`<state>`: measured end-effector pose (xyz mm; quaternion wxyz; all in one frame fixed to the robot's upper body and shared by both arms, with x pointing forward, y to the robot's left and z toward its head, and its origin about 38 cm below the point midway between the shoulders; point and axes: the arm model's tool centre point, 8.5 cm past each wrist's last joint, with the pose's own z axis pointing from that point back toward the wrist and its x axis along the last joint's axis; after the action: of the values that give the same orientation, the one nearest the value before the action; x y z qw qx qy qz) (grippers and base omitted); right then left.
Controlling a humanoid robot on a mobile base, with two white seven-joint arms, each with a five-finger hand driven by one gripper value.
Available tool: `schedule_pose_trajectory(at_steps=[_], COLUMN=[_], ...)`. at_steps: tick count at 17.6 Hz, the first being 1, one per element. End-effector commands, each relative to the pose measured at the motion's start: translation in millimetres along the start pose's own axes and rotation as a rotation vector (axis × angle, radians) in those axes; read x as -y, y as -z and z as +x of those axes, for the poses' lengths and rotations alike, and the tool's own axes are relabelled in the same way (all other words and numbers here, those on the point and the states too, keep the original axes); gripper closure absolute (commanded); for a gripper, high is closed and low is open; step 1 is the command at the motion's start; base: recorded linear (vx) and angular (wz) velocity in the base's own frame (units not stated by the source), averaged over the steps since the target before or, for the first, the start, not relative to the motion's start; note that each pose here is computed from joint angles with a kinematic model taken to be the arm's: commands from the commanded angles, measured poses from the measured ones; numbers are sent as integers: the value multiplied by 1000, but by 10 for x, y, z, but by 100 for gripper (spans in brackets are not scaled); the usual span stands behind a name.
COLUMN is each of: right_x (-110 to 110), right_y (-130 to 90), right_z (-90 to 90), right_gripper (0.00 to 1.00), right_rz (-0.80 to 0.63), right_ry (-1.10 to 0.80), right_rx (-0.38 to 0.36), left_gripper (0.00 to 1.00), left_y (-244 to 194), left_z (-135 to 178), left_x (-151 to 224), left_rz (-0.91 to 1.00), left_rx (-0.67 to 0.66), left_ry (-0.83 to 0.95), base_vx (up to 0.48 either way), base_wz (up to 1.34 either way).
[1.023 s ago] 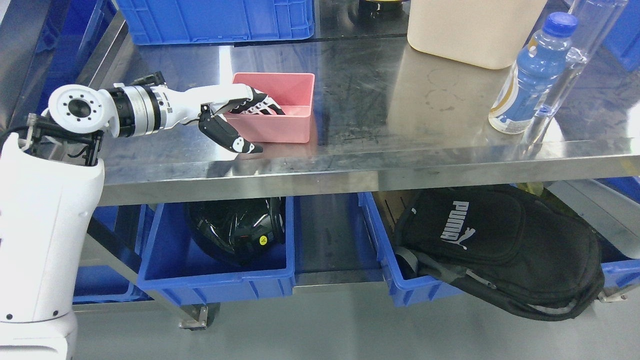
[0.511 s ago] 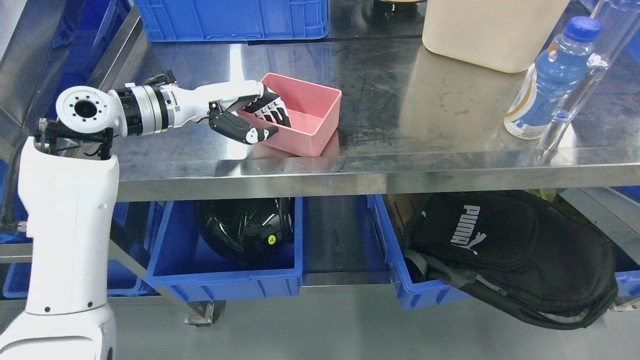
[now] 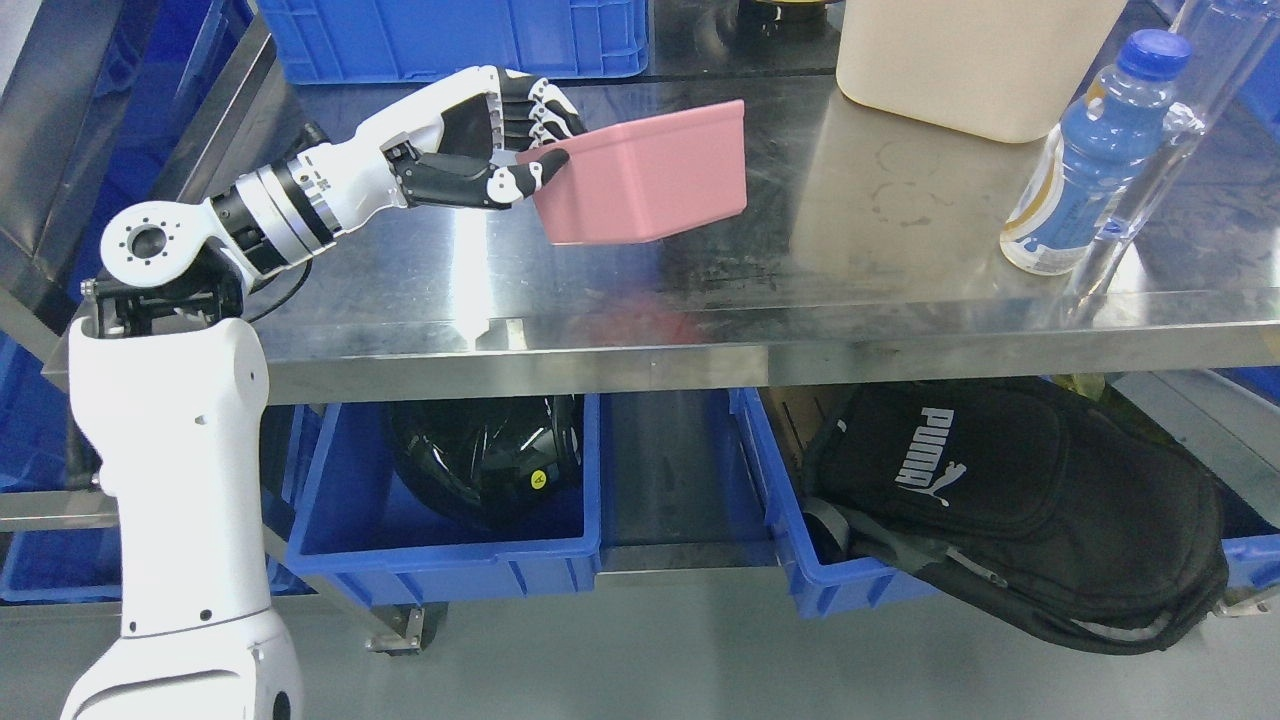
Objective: Place storage box into left shelf container
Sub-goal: 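Lift the pink box off the table with the left hand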
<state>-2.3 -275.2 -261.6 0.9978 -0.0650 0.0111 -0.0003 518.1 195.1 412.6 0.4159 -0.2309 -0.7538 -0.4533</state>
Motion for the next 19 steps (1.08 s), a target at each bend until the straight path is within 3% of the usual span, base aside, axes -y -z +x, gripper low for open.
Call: schedule_pose_trajectory(at_steps=[1, 9, 19], right_x=[113, 113, 113], right_y=[6, 6, 6], right_z=[2, 2, 2], right_gripper=[0, 0, 0], right_rz=[-18, -18, -18], right_ry=[4, 4, 4], right_rx=[9, 9, 9], left_gripper=[100, 99, 100], left_y=[-318, -603, -328], left_z=[-3, 161, -401], left_x=[-86, 260, 1435], left_rz=[150, 358, 459], left_rx=[317, 489, 615], left_ry=[-189, 4, 42], base_vx=[0, 1, 10], base_wz=[0, 7, 272])
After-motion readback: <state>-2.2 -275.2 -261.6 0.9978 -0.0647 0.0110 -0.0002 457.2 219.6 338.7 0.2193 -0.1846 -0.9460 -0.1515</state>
